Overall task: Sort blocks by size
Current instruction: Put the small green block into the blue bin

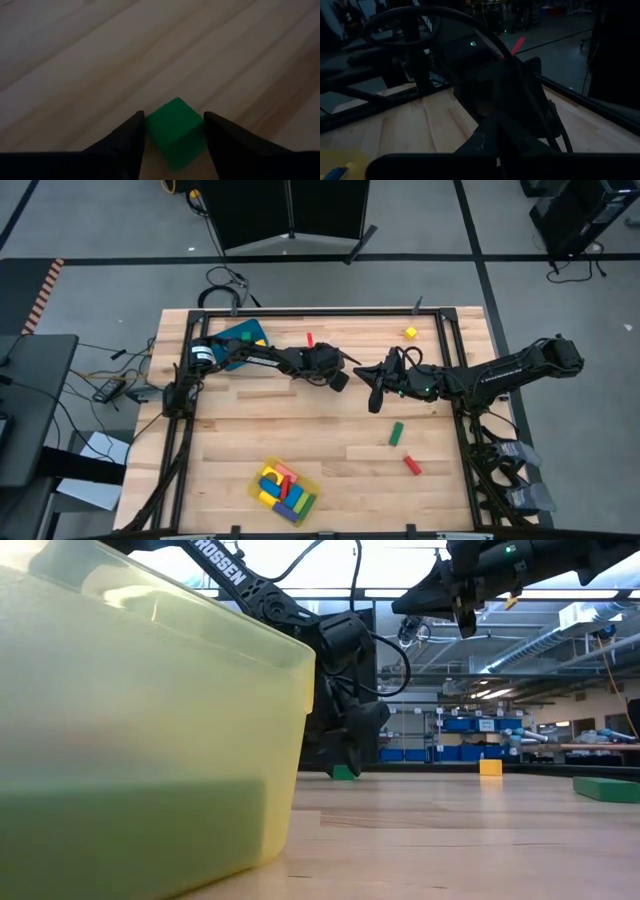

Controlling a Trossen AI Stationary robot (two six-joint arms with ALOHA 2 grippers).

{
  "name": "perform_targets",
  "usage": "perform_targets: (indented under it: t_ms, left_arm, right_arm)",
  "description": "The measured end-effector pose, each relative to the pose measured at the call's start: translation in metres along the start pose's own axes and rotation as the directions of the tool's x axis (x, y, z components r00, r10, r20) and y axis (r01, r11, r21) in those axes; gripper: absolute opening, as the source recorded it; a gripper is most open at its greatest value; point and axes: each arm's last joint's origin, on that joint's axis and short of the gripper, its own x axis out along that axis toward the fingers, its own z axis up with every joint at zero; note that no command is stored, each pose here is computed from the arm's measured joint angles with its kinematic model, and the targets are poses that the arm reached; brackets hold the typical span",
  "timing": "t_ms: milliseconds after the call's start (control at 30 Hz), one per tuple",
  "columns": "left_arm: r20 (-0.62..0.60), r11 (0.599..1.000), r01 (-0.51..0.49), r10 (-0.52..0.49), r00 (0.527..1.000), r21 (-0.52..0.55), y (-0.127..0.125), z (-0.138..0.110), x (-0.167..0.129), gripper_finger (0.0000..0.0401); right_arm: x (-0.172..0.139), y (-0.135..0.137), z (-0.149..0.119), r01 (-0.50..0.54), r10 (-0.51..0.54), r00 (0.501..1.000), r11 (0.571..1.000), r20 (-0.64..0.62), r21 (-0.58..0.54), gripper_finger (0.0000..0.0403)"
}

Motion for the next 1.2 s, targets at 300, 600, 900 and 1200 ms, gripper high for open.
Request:
perform_targets:
  t_ms: [300,600,900,1200]
  left_arm:
    - [-0.037,0.999,0.035,-0.033,0.999,0.032,-0.002,-0.003,-0.001,0.0162]
    - [-0.038,0.992,0.050,-0.046,0.998,0.119,-0.003,0.000,-0.011,0.0160]
    - [-0.006,0.979,-0.087,0.089,0.996,0.184,0.017,0.018,-0.072,0.0138]
    - [0.013,0.938,-0.322,0.323,0.946,0.130,0.076,0.015,-0.140,0.0138]
  right_arm:
    - [0.000,0.000,0.000,0.000,0.000,1.000,1.000,0.000,0.004,0.0011]
    - [0.000,0.000,0.000,0.000,0.000,1.000,1.000,-0.001,0.004,0.0011]
    - [0.000,0.000,0.000,0.000,0.000,1.000,1.000,-0.002,-0.009,0.0011]
    - [-0.004,0.007,-0.008,-0.027,0.023,0.998,0.998,-0.058,-0.062,0.0011]
